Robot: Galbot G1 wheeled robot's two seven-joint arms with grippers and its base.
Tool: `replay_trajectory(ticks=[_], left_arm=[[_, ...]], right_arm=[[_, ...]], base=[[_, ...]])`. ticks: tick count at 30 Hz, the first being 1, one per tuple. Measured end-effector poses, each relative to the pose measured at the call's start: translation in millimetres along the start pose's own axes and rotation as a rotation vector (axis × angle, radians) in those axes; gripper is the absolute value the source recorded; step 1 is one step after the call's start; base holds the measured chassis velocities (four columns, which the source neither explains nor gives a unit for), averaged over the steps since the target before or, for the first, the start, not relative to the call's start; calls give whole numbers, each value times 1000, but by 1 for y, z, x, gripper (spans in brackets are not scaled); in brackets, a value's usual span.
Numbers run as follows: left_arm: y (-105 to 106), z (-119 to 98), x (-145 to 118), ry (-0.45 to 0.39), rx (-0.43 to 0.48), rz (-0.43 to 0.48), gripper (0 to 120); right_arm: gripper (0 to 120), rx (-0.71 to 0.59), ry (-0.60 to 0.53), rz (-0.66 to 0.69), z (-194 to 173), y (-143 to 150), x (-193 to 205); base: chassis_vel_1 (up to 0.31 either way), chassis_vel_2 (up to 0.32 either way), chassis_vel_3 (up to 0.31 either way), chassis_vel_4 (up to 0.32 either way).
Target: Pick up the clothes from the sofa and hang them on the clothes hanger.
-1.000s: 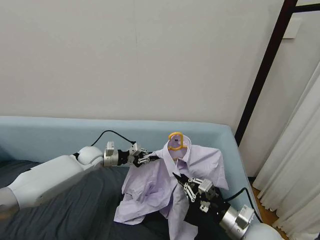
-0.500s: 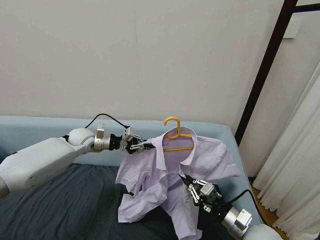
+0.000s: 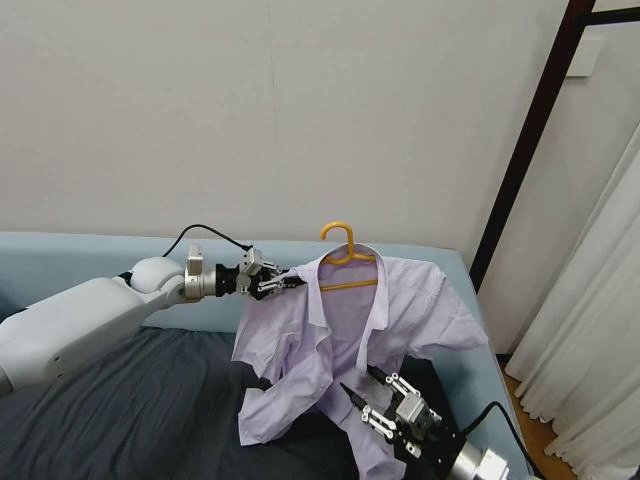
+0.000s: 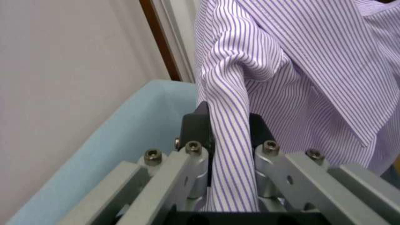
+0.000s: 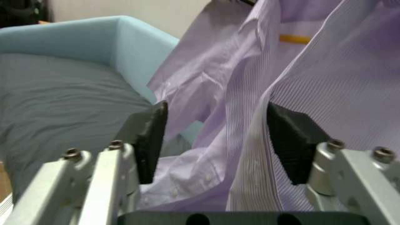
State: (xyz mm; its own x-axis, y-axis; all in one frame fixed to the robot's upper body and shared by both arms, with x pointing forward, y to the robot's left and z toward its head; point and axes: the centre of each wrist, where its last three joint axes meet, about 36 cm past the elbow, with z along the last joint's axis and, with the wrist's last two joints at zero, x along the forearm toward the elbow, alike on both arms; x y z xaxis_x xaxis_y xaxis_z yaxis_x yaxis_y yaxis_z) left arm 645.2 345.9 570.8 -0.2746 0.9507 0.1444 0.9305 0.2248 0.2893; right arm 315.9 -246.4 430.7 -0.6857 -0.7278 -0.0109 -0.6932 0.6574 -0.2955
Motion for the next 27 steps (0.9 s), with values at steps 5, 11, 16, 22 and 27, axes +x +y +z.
replay_trajectory(ticks=[5,11,16,22,27], left_arm=[[7,-3,14,-2,-25,-18,7],[0,7,34,-1,-26,-36,7],[-11,16,49,0,-22,-36,7],[-18,14,63,-1,-58,-16,7],[-17,11,66,11,-104,11,7]], right_arm=[[82,-18,4,65,-8,-2,10],[100,-73,-11,206,-32,-10,3],[100,-42,-3,258,-43,-32,-4],[100,89,9,225,-77,-93,-8],[100,134,46,150,-108,-143,-12]], base=[[0,0,0,0],[0,0,0,0],[0,0,0,0],[0,0,0,0],[0,0,0,0]])
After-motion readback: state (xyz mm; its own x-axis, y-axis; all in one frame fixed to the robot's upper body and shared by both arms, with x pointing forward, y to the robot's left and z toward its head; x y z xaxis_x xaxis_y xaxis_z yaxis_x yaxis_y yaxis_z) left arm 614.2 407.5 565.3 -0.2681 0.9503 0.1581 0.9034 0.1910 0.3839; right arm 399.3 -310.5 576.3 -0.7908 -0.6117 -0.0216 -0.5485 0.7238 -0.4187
